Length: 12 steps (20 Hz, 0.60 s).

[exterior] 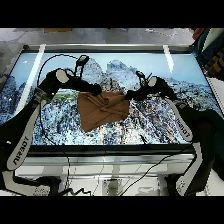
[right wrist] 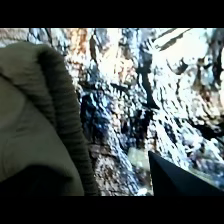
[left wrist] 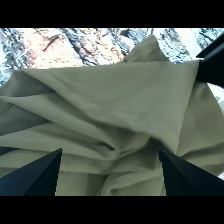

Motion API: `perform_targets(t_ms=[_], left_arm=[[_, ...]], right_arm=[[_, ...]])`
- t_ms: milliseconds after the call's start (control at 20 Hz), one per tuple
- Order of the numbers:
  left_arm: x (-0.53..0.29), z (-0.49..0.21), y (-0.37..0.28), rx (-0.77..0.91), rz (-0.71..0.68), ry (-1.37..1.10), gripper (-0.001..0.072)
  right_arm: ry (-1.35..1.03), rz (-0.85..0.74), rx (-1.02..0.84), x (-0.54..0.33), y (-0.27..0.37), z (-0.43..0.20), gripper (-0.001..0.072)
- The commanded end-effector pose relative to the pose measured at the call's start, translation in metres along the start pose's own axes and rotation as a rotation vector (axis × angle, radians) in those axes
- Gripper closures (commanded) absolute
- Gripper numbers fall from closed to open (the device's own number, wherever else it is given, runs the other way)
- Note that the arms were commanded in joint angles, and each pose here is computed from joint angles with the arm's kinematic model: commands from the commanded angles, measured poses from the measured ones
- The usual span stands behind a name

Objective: Fold the clothes and pants, and hang the long-sleeved shirts on hangers.

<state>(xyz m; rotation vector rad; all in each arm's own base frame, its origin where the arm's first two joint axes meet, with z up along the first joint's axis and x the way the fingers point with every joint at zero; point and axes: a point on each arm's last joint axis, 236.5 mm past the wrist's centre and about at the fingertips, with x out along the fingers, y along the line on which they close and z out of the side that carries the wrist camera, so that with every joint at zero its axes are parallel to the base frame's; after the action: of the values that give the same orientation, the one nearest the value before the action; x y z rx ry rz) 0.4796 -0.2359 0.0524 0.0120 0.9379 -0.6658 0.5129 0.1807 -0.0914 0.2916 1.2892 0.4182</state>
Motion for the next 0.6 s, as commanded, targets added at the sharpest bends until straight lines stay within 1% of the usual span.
perform_targets(t_ms=[0,100,250,400,450,500,550], left_arm=[[0.000,0.001,0.000,0.001,0.000,-0.001,0.0014],[0.000,0.001,0.000,0.001,0.000,-0.002,0.0014],[0.000,0.001,0.000,0.001,0.000,-0.002,0.0014],[0.000,0.001,0.000,0.001,0.001,-0.002,0.0014],[-0.001,0.001,0.000,0.001,0.001,-0.002,0.0014],[-0.001,0.001,0.000,0.001,0.001,-0.002,0.0014],[-0.001,0.001,0.000,0.001,0.001,-0.002,0.0014]], right_arm=[[0.033,0.251,0.286,0.003,0.008,0.003,0.0085],[0.078,0.364,0.300,0.006,0.021,-0.004,0.0085],[0.127,0.380,0.248,0.025,0.034,-0.021,0.0086],[0.141,0.396,0.173,0.043,0.065,-0.031,0.0091],[0.142,0.397,0.137,0.049,0.077,-0.035,0.0108],[0.134,0.394,0.104,0.055,0.089,-0.037,0.0221],[0.114,0.387,0.080,0.061,0.098,-0.036,0.0372]])
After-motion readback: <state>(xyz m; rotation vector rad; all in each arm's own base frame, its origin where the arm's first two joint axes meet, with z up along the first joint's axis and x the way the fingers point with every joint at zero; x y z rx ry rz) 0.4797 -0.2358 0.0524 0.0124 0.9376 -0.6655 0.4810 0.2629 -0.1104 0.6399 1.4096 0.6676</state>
